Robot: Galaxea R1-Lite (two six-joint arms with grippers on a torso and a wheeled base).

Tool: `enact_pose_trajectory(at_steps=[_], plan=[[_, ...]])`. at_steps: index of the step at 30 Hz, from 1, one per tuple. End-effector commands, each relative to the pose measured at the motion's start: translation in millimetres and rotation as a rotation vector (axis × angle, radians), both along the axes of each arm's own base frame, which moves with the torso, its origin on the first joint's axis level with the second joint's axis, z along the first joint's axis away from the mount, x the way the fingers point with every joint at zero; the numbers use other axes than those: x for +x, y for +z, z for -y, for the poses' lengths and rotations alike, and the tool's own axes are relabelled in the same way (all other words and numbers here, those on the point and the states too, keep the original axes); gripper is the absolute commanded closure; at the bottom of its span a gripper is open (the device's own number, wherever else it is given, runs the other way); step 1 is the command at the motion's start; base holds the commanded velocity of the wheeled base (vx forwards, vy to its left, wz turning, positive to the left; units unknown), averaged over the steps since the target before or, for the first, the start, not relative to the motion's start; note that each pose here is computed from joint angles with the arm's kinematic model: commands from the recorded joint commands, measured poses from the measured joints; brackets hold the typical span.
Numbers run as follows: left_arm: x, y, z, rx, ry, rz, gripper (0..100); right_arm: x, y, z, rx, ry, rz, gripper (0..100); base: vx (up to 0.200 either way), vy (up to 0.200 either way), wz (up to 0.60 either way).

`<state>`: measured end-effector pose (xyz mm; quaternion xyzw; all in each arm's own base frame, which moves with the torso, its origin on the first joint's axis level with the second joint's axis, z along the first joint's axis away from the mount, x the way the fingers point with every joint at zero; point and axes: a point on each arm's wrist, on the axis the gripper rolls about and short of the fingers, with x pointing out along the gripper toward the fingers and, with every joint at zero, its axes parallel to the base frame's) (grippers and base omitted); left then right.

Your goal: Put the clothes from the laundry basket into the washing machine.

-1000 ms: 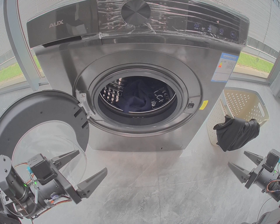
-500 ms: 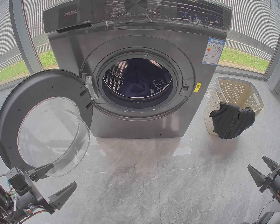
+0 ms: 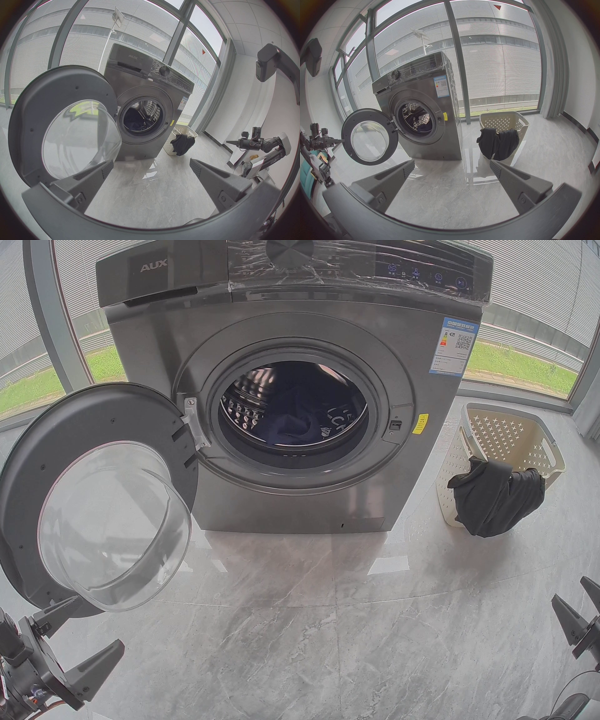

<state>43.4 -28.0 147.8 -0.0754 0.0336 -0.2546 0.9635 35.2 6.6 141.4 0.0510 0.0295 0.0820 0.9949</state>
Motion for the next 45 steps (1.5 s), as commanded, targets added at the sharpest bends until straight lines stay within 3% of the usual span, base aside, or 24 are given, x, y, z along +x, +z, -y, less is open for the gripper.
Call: enact_pose_trajectory(at_steps=[1, 29, 45], plan=[[3, 1, 2, 0.003, 0.001, -0.012, 0, 9, 5, -2, -0.008, 0.003, -0.032, 0, 0.0, -0.2, 0.0], [11, 1, 8, 0.002, -0.016, -0.071, 0, 50, 14, -12, -0.024, 0.017, -0.161, 0, 0.0, -0.2, 0.0], [14, 2, 11, -0.01, -0.038, -0.099, 0, 111, 18, -30, -0.039, 0.07, -0.232, 0, 0.0, -0.188, 0.0]])
